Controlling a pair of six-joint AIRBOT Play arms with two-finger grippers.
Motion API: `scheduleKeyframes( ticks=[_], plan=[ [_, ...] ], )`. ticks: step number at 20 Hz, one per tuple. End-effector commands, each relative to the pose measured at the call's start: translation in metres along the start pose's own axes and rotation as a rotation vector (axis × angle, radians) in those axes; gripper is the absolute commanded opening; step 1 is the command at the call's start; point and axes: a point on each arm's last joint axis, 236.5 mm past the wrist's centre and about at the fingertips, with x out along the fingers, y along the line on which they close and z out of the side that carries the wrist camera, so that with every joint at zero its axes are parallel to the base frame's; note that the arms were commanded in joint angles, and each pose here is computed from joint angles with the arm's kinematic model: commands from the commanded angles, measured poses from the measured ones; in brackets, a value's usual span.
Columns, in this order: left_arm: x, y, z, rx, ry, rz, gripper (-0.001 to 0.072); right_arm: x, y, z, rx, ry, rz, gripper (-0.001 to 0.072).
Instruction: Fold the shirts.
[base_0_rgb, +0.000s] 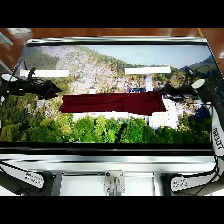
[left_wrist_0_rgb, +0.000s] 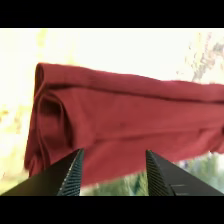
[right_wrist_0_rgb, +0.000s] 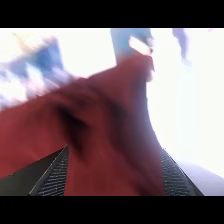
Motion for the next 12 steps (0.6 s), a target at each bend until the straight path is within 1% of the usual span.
scheduleKeyframes(
  ticks=[1, 4, 6, 9, 12],
  plan=[
    [-0.023, -0.013, -0.018, 0.004, 0.086, -0.036, 0.0464, -0.013, -0.038, -0.037, 0.045, 0.175, -0.04, 0.0677],
    [-0.026, -0.03, -0.029, 0.039, 0.119, -0.046, 0.0464, 0.008, -0.014, -0.042, 0.078, 0.202, 0.095, 0.0677],
    [-0.025, -0.042, -0.033, 0.067, 0.126, -0.05, 0.0464, 0.028, -0.003, -0.044, 0.127, 0.206, 0.143, 0.0677],
    [-0.021, -0.063, -0.041, 0.113, 0.142, -0.063, 0.0463, 0.051, -0.004, -0.046, 0.16, 0.202, 0.133, 0.0677],
    [-0.013, -0.09, -0.048, 0.153, 0.156, -0.117, 0.0463, 0.066, -0.003, -0.042, 0.219, 0.18, 0.129, 0.0676]
  ],
)
